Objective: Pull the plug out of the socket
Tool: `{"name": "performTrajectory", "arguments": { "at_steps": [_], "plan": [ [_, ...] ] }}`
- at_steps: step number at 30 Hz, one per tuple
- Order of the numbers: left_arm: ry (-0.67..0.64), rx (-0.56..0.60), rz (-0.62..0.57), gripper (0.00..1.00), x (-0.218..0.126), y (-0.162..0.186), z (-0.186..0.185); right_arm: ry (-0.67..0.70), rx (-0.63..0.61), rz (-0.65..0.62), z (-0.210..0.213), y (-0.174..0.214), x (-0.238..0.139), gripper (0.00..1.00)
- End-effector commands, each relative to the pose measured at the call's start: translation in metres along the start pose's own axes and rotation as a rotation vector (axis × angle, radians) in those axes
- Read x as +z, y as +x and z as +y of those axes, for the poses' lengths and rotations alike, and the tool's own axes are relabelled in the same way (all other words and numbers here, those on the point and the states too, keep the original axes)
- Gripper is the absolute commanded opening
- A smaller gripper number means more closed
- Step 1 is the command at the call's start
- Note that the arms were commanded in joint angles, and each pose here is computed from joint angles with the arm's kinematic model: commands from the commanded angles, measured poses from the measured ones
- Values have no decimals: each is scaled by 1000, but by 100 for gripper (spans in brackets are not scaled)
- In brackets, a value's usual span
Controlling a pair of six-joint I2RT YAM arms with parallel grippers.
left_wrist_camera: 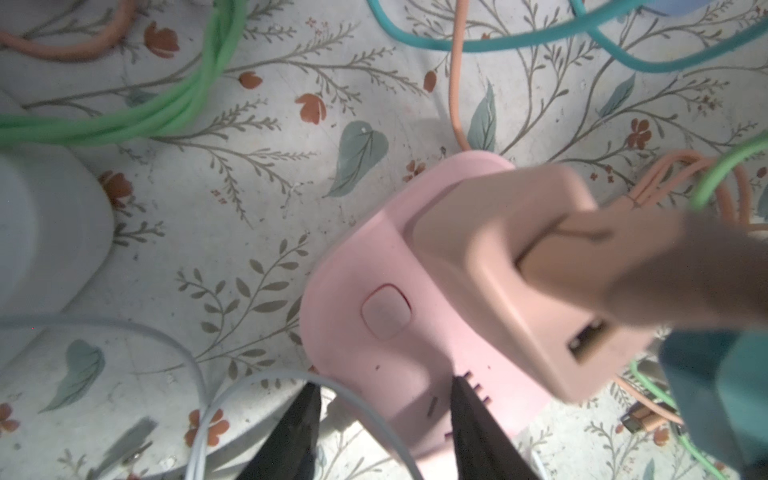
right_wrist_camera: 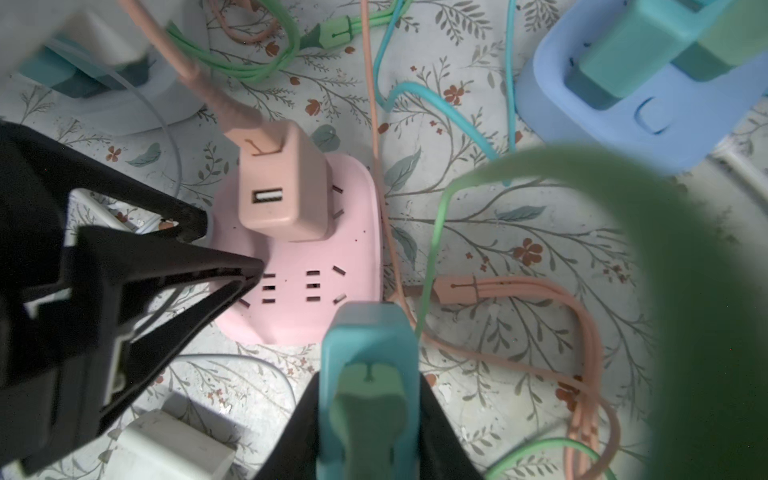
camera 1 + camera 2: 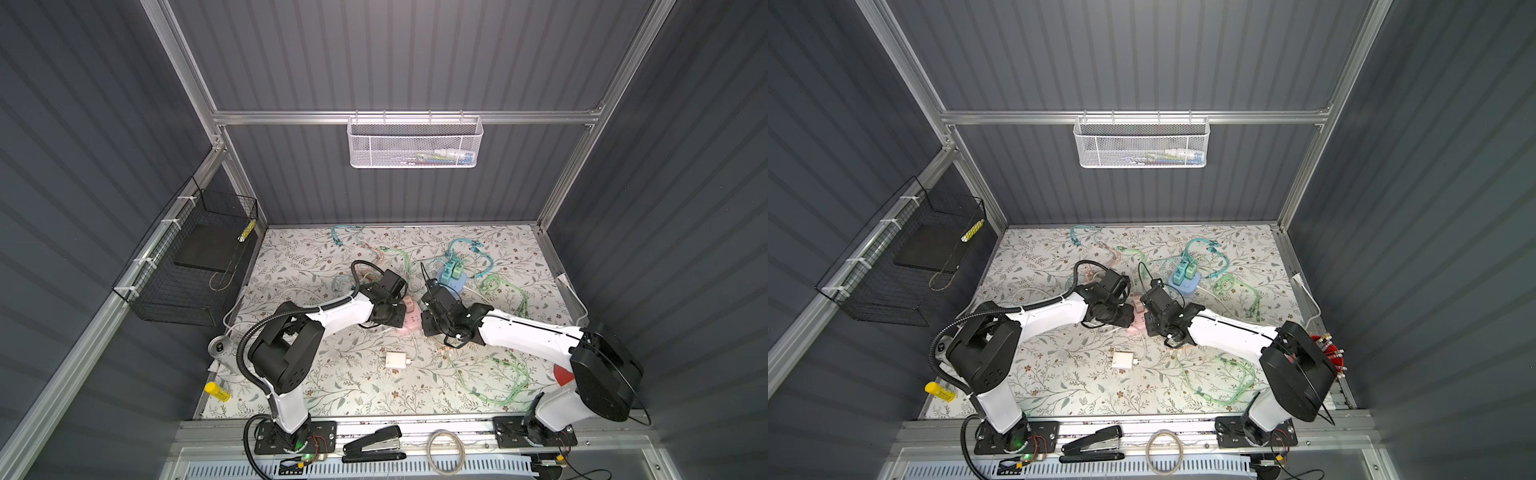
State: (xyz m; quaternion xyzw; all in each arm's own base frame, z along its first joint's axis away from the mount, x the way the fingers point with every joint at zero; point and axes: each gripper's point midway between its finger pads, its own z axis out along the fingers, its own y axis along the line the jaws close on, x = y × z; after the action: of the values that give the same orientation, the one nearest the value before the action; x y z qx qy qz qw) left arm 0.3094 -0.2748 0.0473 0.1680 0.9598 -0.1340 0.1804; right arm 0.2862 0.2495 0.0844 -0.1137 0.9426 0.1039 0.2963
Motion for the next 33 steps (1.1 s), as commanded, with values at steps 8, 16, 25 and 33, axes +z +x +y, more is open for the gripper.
{"name": "performTrajectory", "arguments": {
  "at_steps": [8, 16, 25, 33],
  "plan": [
    [-64, -7, 71, 53, 3, 26, 18, -88, 151, 11, -21, 11, -6, 18],
    [-31, 4, 17, 57, -8, 13, 10, -132, 216, 43, -30, 23, -5, 22],
    [-2, 12, -41, 64, -25, -1, 2, -170, 284, 77, -35, 35, 1, 27],
    [14, 14, -87, 66, -40, -9, -1, -184, 336, 90, -43, 41, 2, 33]
  ]
}}
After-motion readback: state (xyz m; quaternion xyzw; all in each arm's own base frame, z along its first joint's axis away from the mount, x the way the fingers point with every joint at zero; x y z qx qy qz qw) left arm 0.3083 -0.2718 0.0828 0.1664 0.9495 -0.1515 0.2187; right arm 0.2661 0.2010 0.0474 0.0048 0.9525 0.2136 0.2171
